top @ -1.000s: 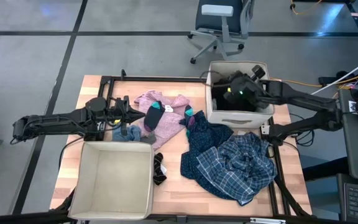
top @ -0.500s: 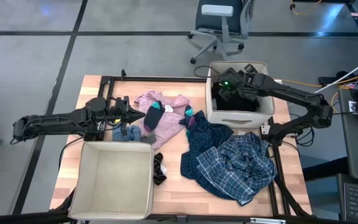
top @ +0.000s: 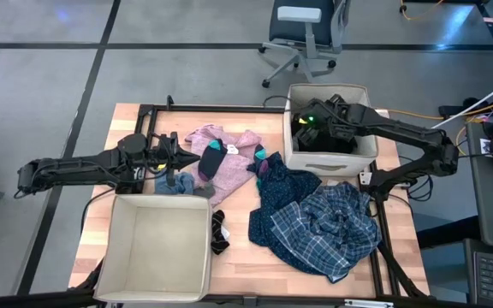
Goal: Sort clothes
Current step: Put the black striped sock into the top white laundry organizer, then put the blue sock into the bottom white laundry organizer
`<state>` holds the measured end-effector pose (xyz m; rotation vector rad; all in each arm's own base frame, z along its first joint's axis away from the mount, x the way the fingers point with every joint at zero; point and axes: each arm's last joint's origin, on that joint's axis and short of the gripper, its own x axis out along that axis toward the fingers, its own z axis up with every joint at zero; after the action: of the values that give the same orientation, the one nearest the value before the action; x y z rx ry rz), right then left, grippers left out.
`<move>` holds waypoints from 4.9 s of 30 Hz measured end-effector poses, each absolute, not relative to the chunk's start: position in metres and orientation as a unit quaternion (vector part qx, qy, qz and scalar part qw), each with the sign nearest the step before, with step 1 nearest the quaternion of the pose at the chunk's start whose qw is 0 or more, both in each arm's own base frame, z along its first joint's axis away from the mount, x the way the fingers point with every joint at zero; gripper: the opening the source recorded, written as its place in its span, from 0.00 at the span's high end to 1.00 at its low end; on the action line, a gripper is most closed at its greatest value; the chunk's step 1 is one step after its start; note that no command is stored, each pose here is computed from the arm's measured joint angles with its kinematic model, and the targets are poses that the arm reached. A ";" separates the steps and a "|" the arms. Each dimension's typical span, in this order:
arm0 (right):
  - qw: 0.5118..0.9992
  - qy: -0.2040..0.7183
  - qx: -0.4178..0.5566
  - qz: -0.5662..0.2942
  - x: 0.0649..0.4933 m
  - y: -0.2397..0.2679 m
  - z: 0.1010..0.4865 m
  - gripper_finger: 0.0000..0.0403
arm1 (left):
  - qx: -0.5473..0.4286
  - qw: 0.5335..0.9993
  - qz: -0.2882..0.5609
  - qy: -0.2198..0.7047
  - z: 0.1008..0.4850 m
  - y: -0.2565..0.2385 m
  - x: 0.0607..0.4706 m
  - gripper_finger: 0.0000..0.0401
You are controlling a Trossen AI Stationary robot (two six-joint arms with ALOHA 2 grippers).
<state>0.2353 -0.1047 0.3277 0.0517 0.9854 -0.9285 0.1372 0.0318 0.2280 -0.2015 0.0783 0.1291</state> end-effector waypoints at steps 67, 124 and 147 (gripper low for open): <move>0.970 0.241 0.021 0.024 0.441 0.127 0.114 0.64 | -0.116 0.990 0.066 0.047 0.226 0.032 0.137 1.00; 0.781 0.311 -0.128 -0.526 0.180 -0.027 0.379 0.99 | -0.111 0.989 0.087 0.052 0.225 0.033 0.137 1.00; 0.749 0.372 -0.003 -0.548 0.163 -0.099 0.353 0.58 | -0.099 0.984 0.137 0.060 0.248 0.040 0.153 1.00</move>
<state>0.1626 -0.0990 0.3530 -0.0072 0.8122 -1.1990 0.1526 0.0400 0.2480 -0.1996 0.1215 0.2751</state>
